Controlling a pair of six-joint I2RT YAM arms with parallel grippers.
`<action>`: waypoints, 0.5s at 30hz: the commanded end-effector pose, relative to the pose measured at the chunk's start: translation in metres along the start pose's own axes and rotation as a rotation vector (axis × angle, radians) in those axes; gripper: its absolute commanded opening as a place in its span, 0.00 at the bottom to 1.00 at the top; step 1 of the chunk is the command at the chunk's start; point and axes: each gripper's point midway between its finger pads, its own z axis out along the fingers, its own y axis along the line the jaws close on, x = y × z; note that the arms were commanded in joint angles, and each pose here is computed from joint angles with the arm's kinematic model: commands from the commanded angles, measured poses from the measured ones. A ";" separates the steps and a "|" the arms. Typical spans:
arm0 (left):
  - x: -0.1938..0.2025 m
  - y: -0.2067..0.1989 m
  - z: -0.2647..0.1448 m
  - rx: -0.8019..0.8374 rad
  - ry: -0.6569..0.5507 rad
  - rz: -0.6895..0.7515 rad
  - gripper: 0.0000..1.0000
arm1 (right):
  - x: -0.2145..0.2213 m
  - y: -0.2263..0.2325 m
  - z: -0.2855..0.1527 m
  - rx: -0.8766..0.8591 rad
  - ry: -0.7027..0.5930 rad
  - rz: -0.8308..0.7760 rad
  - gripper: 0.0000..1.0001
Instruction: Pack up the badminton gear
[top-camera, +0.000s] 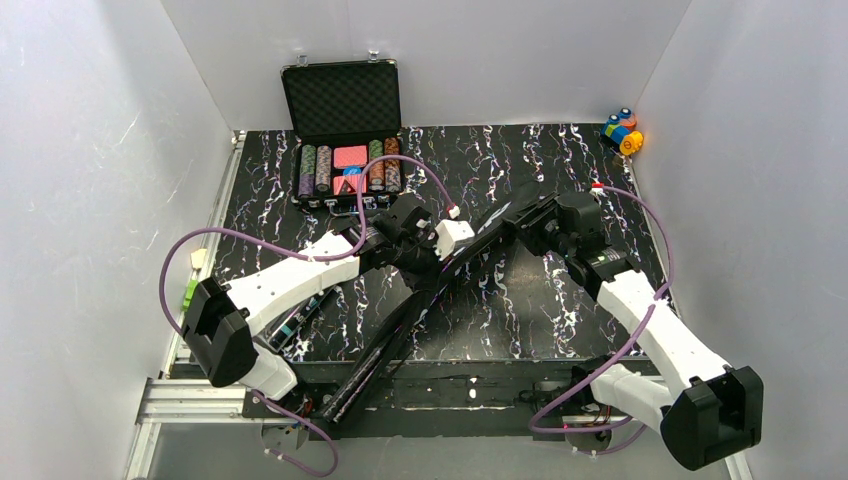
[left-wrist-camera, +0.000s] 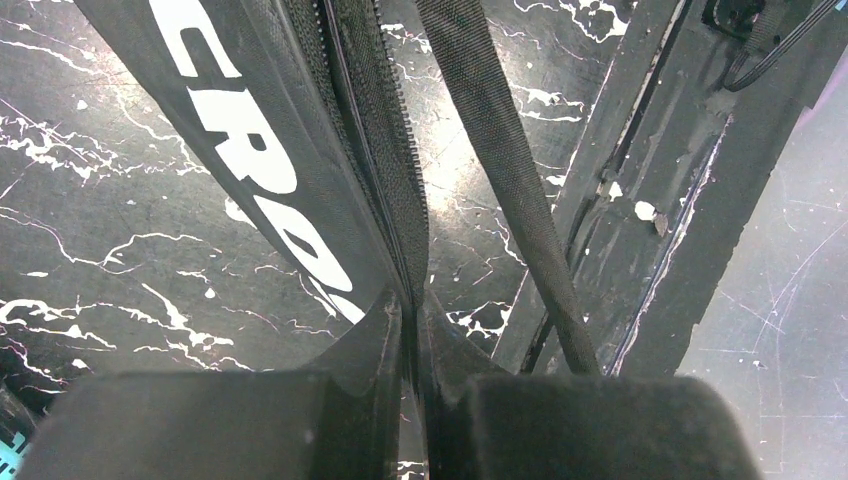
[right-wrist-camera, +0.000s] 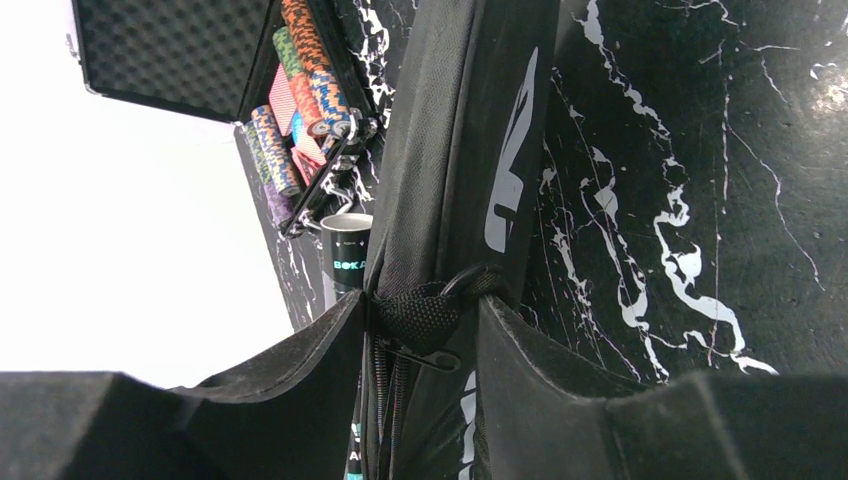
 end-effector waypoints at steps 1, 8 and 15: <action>-0.035 -0.011 -0.029 0.021 -0.134 0.042 0.00 | -0.013 0.020 -0.004 -0.099 -0.049 -0.004 0.49; -0.035 -0.012 -0.028 0.023 -0.134 0.041 0.00 | -0.012 0.025 -0.007 -0.130 -0.040 -0.007 0.40; -0.034 -0.011 -0.026 0.024 -0.131 0.039 0.00 | -0.010 0.024 -0.015 -0.149 -0.039 -0.005 0.37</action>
